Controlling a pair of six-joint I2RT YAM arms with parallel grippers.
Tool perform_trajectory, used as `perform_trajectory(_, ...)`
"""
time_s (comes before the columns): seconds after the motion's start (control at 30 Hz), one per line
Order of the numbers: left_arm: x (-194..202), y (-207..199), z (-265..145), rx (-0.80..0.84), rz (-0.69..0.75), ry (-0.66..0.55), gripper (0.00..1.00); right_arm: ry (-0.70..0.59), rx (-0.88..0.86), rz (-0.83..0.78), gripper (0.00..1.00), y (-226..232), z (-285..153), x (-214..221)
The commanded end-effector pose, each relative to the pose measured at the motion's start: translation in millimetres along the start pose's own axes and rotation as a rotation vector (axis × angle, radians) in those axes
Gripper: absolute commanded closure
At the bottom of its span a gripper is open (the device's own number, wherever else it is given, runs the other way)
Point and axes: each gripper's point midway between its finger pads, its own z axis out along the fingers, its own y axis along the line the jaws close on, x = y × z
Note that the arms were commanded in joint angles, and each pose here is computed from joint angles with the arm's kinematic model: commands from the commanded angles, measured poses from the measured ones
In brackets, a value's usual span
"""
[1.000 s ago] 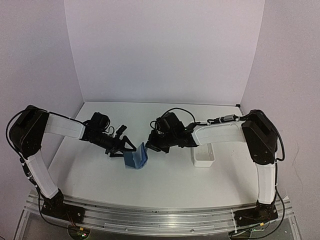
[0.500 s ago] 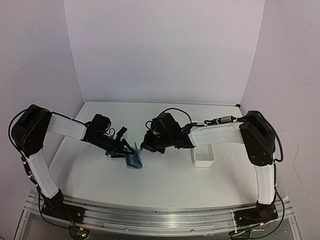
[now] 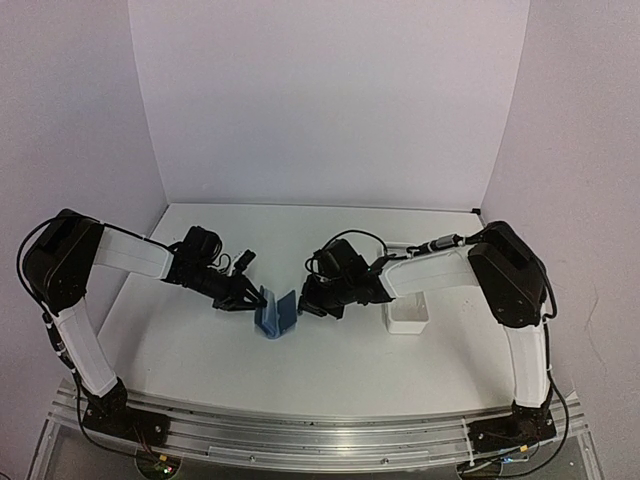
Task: Put the credit cards into the card holder
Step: Open the card holder at the center of the board.
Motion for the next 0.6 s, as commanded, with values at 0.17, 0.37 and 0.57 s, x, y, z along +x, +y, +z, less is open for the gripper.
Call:
perform_trajectory(0.17, -11, -24, -1, 0.106, 0.054, -0.017, 0.81, 0.044, -0.001, 0.007, 1.0, -6, 11, 11)
perform_trajectory(0.37, -13, -7, 5, 0.037, 0.056, -0.018, 0.91, 0.046, -0.016, -0.003, 1.0, 0, 12, 9)
perform_trajectory(0.57, -8, 19, 8, -0.088, 0.045, -0.009, 1.0, 0.026, -0.012, -0.029, 0.95, 5, 5, 5)
